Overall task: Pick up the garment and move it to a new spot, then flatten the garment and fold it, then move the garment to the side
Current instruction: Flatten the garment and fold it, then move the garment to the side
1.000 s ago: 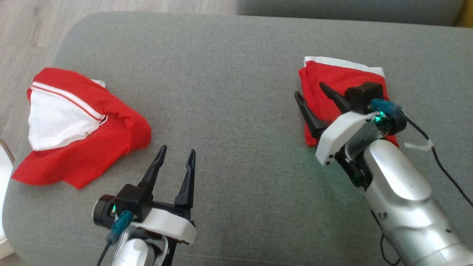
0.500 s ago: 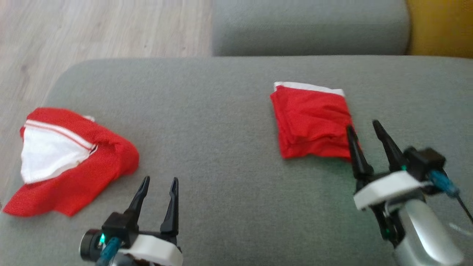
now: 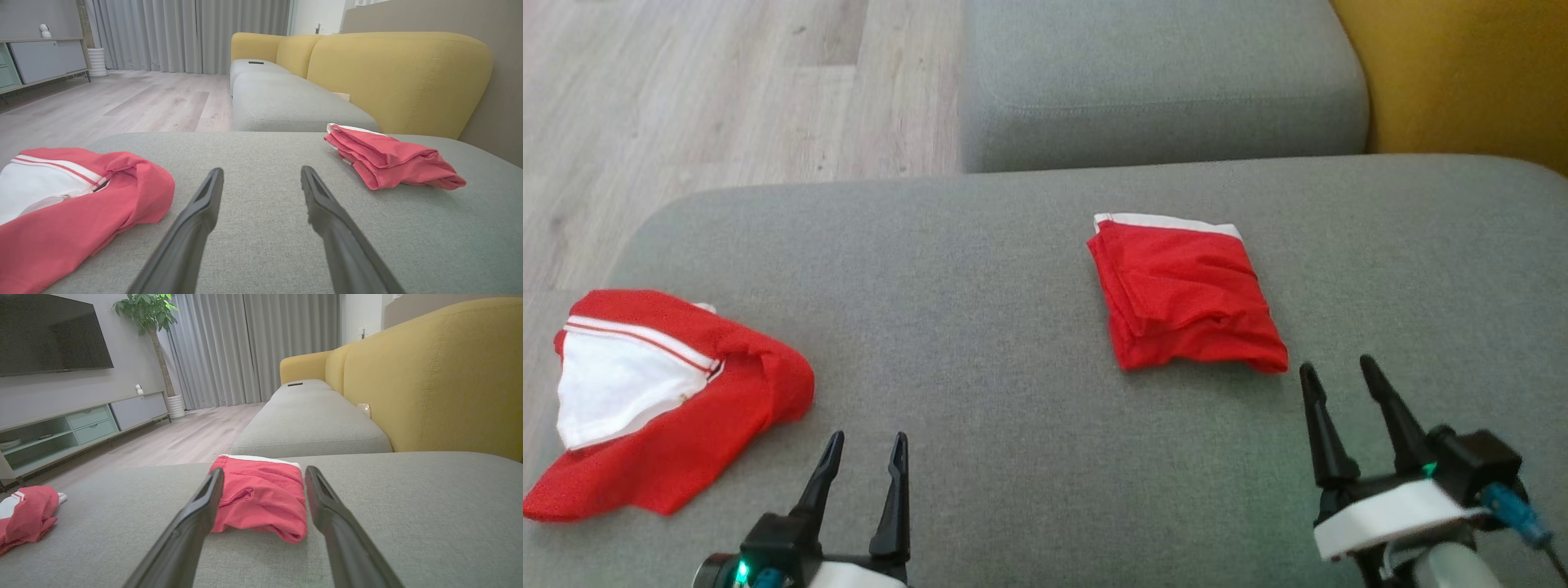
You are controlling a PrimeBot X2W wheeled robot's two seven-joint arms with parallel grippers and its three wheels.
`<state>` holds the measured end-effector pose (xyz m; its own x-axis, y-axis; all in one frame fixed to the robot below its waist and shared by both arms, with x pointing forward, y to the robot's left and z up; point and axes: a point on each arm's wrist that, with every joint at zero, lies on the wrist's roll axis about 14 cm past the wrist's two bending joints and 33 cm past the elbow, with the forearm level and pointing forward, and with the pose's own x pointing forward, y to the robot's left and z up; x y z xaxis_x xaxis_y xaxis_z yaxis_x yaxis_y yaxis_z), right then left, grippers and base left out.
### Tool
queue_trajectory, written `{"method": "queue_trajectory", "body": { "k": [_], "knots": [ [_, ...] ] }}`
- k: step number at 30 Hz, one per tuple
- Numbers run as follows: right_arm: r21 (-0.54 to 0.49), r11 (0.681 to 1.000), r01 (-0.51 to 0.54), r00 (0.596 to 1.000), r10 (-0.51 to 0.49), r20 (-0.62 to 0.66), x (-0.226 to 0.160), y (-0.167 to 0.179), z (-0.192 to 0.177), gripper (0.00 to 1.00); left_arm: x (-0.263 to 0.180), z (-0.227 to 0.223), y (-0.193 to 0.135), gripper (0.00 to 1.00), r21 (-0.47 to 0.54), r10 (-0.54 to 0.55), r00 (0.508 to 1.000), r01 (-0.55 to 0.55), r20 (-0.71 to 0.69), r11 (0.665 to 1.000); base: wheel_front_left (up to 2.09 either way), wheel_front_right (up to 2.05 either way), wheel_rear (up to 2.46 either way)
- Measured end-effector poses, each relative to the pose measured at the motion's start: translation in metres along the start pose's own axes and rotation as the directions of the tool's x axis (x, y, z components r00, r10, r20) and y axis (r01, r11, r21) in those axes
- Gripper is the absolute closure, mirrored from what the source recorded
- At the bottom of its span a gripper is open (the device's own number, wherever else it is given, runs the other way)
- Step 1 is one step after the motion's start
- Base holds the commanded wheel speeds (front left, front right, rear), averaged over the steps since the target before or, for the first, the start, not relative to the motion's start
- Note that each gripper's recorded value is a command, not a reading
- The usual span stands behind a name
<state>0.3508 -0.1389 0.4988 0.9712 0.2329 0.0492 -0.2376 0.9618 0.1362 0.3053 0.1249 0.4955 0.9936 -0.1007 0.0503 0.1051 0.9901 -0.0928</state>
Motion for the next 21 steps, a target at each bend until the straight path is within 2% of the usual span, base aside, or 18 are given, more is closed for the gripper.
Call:
{"method": "queue_trajectory", "body": {
  "k": [21],
  "knots": [
    [0.002, 1.0, 0.002, 1.0, -0.002, 0.004, -0.014, 0.008, -0.002, 0.0, -0.008, 0.007, 0.0, 0.0, 0.012, 0.01, 1.0, -0.011, 0.027, 1.0, 0.0, 0.0, 0.0]
  ]
}}
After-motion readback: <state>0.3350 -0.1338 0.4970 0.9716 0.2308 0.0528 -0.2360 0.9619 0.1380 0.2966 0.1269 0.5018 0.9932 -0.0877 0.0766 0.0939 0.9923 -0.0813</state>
